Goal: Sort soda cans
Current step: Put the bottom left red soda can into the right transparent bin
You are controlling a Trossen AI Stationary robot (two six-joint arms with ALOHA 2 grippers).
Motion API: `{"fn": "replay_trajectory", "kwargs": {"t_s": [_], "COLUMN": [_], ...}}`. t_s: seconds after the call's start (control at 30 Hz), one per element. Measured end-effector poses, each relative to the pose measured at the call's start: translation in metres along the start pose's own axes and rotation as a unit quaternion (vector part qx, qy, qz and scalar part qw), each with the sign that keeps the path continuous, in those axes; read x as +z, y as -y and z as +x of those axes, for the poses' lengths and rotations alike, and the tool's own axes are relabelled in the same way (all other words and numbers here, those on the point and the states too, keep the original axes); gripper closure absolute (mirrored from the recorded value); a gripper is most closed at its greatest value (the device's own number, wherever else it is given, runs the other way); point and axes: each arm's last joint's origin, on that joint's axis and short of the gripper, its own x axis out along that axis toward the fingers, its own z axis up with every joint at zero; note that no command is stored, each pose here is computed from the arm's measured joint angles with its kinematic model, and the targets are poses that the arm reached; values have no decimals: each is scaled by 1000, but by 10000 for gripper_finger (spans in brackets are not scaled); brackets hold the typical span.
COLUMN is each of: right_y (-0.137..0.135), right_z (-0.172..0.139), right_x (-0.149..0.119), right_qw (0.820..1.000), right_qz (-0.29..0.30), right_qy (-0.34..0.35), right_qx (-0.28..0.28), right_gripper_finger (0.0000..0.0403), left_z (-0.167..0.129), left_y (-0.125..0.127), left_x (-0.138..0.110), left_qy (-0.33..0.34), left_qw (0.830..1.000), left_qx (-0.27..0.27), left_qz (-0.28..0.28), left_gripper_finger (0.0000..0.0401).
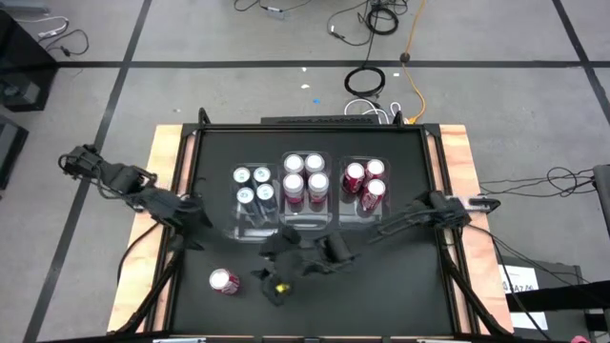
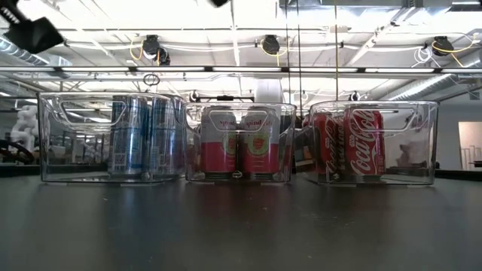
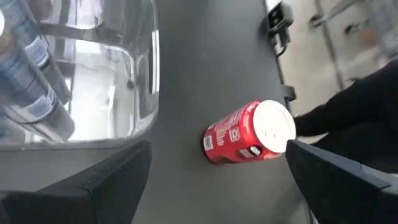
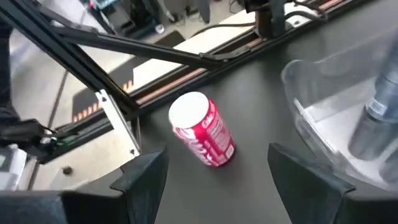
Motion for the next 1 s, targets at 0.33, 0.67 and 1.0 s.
{"fn": "replay_trajectory", "kwargs": {"t_s": [0.33, 0.67, 1.0], "right_y": [13, 19, 22], "right_z": [60, 72, 72], "right_x": [11, 10, 11], "right_qw": [1000, 1000, 1000], "right_qz": [5, 19, 18], "right_qy": [-11, 1, -3], "right_qx": [15, 19, 12], "right_gripper_finger": [138, 138, 138], "left_z": [-29, -29, -29], "left_y": [-24, -32, -32], "left_x": [-45, -58, -57], "left_qy": [89, 87, 90], "left_qw": [995, 995, 995], "left_qx": [-43, -40, -35], "left_qz": [4, 2, 2], "left_gripper_finger": [22, 22, 22]}}
